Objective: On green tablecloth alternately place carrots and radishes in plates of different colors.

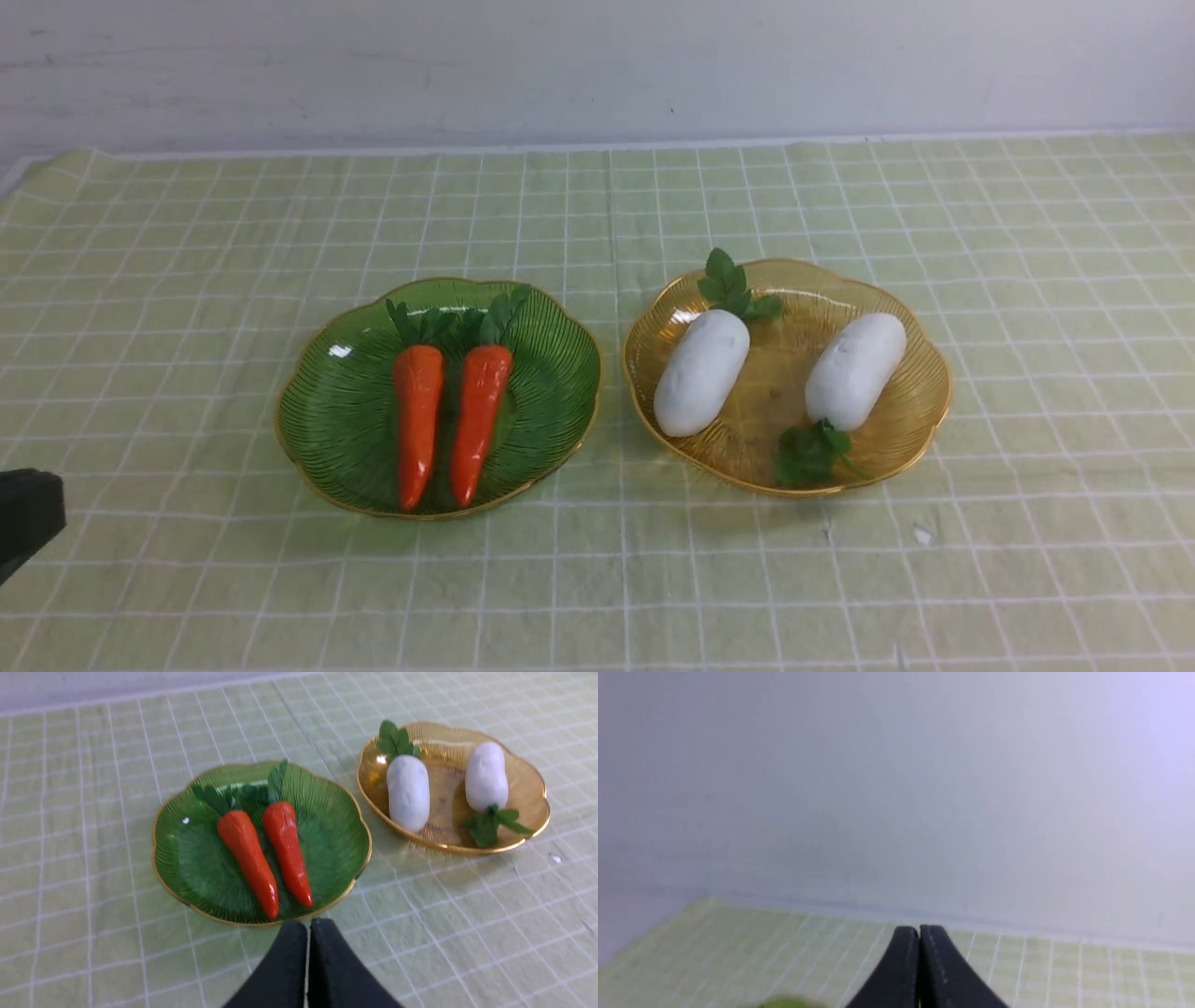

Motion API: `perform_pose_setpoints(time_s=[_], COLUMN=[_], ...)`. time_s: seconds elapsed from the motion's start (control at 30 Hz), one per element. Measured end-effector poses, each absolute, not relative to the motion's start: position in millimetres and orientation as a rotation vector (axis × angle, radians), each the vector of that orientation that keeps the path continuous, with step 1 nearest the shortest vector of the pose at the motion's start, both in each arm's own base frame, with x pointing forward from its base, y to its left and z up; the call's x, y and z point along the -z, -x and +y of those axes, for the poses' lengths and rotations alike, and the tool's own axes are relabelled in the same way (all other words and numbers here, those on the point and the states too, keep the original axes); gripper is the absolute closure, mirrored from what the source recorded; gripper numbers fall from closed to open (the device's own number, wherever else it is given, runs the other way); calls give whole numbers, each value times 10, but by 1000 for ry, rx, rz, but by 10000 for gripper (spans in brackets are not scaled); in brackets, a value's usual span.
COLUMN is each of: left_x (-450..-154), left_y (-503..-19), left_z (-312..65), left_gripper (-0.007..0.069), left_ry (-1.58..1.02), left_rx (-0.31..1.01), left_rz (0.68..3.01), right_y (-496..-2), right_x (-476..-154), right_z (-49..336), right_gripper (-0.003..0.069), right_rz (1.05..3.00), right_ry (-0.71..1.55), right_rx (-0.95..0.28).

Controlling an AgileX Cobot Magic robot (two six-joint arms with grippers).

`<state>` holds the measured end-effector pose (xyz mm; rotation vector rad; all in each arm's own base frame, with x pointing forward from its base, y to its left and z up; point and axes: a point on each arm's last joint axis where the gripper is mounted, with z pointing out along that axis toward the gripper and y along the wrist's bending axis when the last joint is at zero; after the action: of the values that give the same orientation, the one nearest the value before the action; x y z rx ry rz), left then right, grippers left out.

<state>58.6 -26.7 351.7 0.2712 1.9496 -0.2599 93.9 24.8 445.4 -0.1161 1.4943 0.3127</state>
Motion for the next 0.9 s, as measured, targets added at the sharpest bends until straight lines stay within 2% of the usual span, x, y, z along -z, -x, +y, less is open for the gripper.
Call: perform_pose_setpoints(time_s=[0.1,0.17,0.2,0.4,0.63,0.9], left_x=[-3456,-3427,-3382,-3301,-3023,-3015], left_y=[-586,-597,-612,-665,-675,-678], left_z=[-263,-264,-265,-262,-263,-273], left_gripper=[633,633,633,633,633,633], left_ry=[-257,-253,-249,-218,-184,-147], left_rx=[262,265,268,279,304,344], left_rz=[1933,1937,1947,1930,1954,1916], right_y=[-567,-470,-326,-183,-48,-46], right_x=[-4068,-3966,-3781,-3520,-3487,-3487], right_z=[118,82,51,36,29,28], right_gripper=[673,673,673,673,673,673], right_rz=[1297,1240,1184,1149,1095,1093], right_ry=[20,-2,-19,-16,-2,-1], right_rx=[-245,-223,-207,-197,-181,-180])
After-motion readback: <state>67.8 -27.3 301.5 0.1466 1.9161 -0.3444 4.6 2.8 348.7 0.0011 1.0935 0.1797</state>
